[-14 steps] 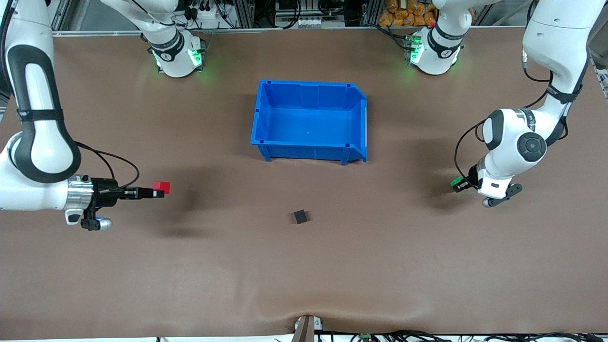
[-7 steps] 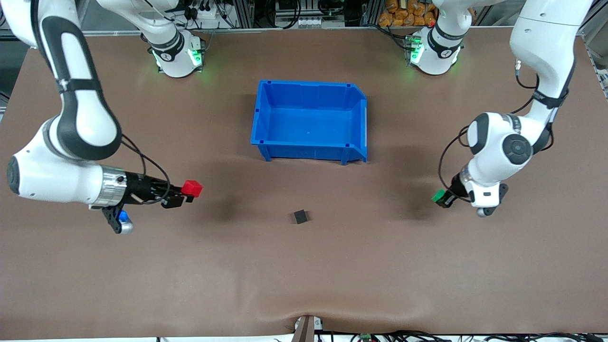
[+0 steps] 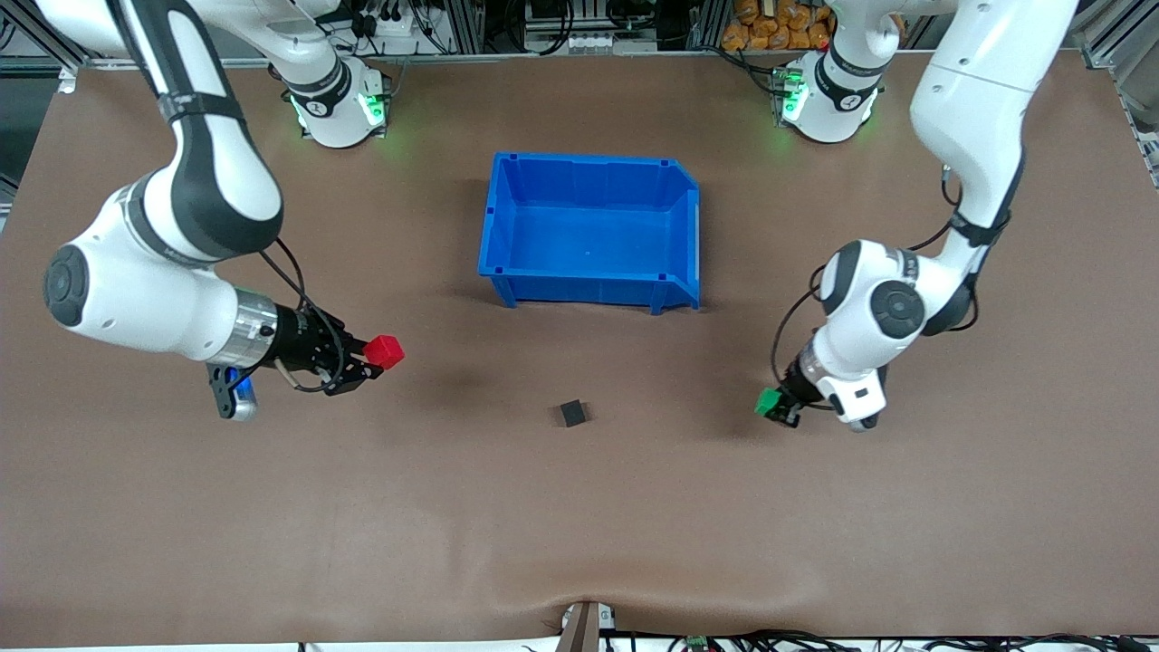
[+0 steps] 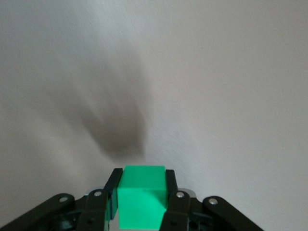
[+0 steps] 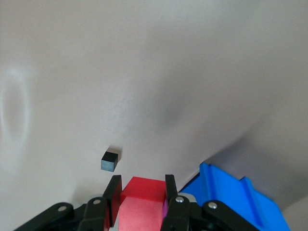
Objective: Attach green and red cubes to black cube
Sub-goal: 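Lift the red cube with the right gripper while the left gripper carries green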
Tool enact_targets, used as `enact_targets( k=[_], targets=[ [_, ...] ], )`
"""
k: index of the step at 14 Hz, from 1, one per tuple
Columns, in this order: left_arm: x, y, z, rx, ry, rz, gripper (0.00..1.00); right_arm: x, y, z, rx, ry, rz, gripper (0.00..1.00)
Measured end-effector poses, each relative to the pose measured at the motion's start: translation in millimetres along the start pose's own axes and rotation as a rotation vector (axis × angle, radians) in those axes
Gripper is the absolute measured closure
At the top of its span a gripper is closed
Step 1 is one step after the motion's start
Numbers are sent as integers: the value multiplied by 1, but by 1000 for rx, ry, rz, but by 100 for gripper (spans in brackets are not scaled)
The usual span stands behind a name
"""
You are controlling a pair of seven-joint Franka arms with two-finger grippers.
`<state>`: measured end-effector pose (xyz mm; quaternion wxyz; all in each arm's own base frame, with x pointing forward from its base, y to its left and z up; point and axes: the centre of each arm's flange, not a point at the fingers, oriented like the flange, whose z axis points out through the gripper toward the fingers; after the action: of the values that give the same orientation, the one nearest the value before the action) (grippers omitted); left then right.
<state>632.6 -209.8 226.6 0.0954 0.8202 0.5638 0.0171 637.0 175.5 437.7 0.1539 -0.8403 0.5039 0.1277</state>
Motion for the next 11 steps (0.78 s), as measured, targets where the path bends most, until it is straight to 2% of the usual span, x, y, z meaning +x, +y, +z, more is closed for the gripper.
enact_targets(
  k=[4, 7, 9, 11],
  targets=[
    [-34, 25, 7, -26, -20, -117, 60, -21, -11, -19, 46, 16, 160, 59],
    [-62, 37, 9, -41, -36, -205, 60, -13, -13, -35, 76, 26, 195, 59],
    [-89, 40, 11, -43, -47, -250, 60, -18, -23, -60, 131, 32, 219, 59],
    [-114, 43, 12, -45, -58, -301, 60, -26, -29, -77, 160, 32, 223, 59]
  ],
)
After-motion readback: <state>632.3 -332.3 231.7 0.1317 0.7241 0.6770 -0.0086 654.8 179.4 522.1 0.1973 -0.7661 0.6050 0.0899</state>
